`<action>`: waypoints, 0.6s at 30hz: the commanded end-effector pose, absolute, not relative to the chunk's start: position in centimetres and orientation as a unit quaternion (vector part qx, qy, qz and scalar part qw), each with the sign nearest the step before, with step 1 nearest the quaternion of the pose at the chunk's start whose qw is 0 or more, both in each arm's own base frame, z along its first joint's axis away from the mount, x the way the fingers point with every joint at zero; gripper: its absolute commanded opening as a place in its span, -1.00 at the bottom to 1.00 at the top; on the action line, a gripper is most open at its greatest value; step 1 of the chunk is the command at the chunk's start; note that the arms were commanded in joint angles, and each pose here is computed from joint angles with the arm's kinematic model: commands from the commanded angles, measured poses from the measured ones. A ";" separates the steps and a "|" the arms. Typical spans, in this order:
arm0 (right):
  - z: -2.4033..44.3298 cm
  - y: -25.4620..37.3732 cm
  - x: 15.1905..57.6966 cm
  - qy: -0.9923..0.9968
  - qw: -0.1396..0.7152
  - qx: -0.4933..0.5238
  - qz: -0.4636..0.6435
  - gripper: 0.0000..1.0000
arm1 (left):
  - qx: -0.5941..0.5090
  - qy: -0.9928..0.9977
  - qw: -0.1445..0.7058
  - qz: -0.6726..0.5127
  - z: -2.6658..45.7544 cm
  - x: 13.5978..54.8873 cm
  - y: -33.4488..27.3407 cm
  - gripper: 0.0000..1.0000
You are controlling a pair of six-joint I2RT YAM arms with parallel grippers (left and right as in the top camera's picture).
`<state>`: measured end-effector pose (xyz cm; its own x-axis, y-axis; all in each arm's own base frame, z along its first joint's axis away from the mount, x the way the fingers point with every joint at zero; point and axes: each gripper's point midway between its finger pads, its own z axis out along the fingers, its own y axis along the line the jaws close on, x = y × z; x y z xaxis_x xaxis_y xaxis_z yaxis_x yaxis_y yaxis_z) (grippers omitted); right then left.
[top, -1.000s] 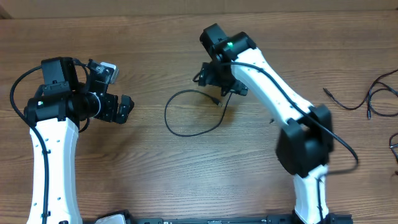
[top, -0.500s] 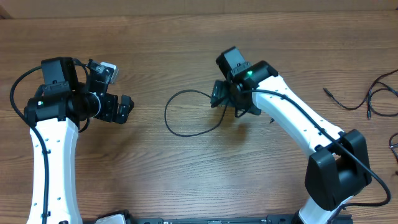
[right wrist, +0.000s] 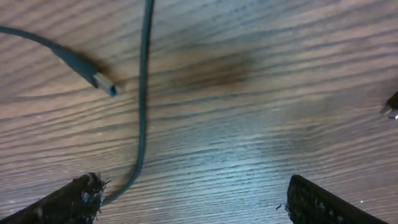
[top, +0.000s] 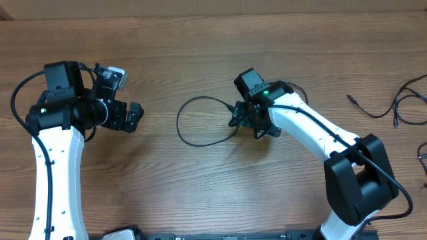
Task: Untangle cables
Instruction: 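Lower the right gripper onto the middle of the S-shaped cable, then grasp the black cable with the right gripper and lift it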
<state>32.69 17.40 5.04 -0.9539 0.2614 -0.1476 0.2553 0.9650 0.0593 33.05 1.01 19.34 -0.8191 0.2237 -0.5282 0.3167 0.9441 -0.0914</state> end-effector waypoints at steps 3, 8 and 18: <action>4.7 17.1 32.8 0.987 0.082 0.137 0.013 0.88 | 0.148 0.947 0.268 -0.092 19.4 33.2 0.9 1.00; 4.6 16.9 33.2 0.984 0.095 0.154 0.000 0.88 | 0.148 0.947 0.269 -0.092 19.4 33.2 0.9 1.00; 4.6 17.8 33.4 0.983 0.113 0.145 0.001 0.89 | 0.148 0.947 0.268 -0.092 19.4 33.2 0.9 0.99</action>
<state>33.47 17.90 5.07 -0.9377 0.2804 -0.2051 0.2753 0.9599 0.0539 33.05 1.01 19.34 -0.8191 0.2237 -0.5282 0.3167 0.9441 -0.0914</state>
